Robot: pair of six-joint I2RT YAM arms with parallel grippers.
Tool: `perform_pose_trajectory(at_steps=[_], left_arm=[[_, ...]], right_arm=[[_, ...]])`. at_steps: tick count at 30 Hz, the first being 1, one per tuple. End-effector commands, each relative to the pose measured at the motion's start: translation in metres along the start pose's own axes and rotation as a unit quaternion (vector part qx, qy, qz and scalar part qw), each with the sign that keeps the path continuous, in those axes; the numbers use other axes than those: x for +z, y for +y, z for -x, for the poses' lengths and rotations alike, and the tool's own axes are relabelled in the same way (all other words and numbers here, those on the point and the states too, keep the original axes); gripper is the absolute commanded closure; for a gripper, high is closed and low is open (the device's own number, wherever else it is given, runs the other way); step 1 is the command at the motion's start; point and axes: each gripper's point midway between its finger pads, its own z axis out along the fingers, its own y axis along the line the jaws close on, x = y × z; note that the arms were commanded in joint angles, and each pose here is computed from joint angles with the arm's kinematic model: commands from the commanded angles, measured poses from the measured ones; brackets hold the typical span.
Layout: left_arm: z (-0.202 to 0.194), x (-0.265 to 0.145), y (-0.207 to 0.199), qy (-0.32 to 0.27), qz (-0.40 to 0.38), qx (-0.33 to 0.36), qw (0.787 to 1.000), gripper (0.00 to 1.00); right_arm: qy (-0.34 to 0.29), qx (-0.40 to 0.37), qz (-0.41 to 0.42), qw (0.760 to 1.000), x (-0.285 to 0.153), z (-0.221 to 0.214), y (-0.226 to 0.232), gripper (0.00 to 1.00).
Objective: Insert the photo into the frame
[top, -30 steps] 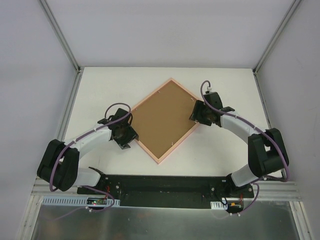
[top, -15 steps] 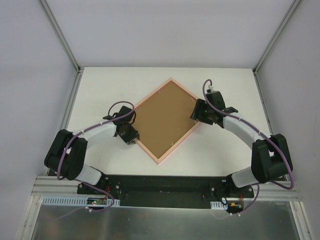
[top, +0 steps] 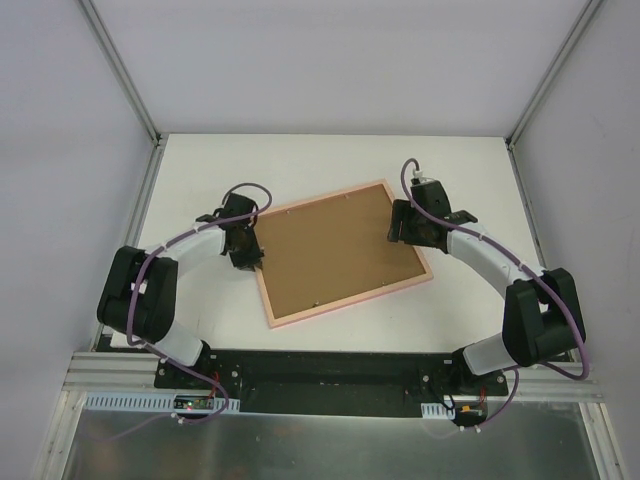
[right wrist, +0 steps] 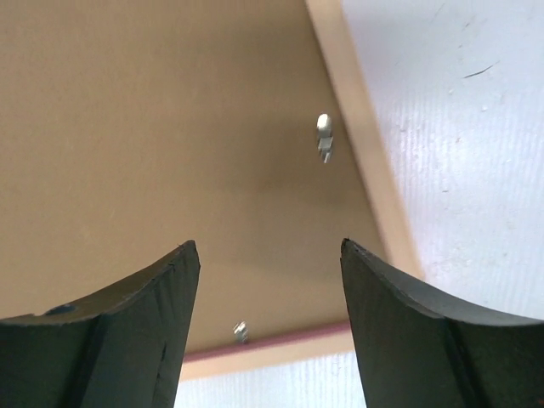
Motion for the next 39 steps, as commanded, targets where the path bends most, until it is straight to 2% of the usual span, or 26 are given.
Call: perform_pose_trajectory(at_steps=[1,10,13,17,21,32,39], left_arm=[[0.028,-0.008,-0.003,-0.004,-0.049,0.096,0.994,1.0],[0.048,-0.001,-0.001,0.014,-0.046,0.136,0.989,1.0],[0.052,-0.002,-0.004,0.021,-0.055,0.17,0.984,1.0],[0.057,-0.005,0.006,0.037,-0.026,0.218,0.975,1.0],[0.055,-0.003,0.013,0.051,-0.018,0.239,0.97,1.0],[0.056,0.003,0.012,0.061,-0.009,0.208,0.976,1.0],[0.058,0.003,0.019,0.058,0.018,0.191,0.98,1.0]], right_arm=[[-0.033,-0.032,-0.031,0.998,-0.014,0.022,-0.012,0.3],[-0.016,-0.039,-0.05,0.998,-0.005,0.01,-0.031,0.26],[-0.011,-0.036,-0.054,0.998,-0.001,0.006,-0.036,0.26],[-0.005,-0.032,-0.058,0.998,0.006,0.001,-0.043,0.26],[0.008,-0.021,-0.044,0.999,0.017,-0.006,-0.04,0.26],[0.034,0.004,-0.03,0.999,0.009,-0.063,-0.043,0.27],[0.03,0.006,-0.033,0.999,0.001,-0.08,-0.045,0.27]])
